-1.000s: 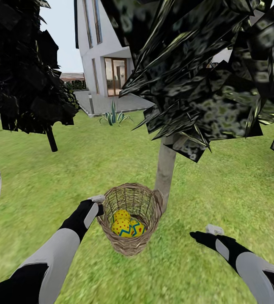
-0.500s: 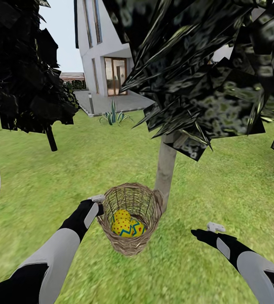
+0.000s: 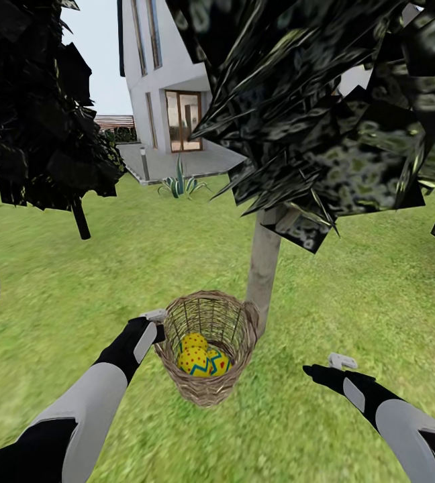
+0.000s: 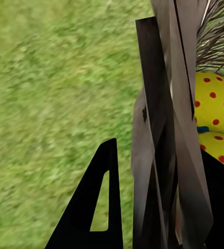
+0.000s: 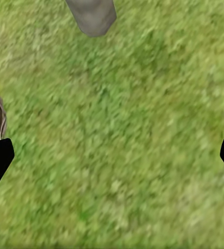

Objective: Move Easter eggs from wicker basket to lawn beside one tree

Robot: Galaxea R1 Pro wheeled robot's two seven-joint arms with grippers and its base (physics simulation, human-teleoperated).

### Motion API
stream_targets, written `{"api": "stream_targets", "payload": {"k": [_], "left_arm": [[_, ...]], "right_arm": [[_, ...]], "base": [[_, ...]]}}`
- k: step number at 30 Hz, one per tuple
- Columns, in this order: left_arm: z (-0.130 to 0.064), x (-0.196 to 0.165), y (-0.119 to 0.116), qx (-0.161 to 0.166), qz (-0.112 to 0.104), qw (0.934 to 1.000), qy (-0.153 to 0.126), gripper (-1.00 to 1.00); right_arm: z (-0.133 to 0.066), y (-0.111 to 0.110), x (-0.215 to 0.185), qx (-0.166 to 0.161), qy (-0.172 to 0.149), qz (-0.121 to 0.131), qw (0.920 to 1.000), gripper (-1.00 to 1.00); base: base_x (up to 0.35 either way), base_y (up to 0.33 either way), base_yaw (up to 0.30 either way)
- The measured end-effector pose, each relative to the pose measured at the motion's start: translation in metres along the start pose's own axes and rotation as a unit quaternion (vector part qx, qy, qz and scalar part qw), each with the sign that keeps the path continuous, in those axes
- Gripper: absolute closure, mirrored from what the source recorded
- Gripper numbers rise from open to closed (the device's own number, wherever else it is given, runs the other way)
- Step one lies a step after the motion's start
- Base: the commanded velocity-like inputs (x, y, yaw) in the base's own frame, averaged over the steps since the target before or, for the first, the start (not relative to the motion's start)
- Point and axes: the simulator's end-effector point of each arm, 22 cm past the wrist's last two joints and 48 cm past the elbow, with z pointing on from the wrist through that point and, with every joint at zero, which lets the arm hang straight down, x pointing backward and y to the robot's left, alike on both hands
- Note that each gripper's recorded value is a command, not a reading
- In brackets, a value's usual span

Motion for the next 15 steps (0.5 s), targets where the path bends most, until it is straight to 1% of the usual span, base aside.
{"api": "stream_targets", "payload": {"k": [15], "left_arm": [[0.018, 0.009, 0.000, 0.000, 0.000, 1.0000, 0.000, 1.00]], "right_arm": [[0.017, -0.003, 0.009, 0.000, 0.000, 0.001, 1.0000, -1.00]], "base": [[0.000, 0.000, 0.000]]}}
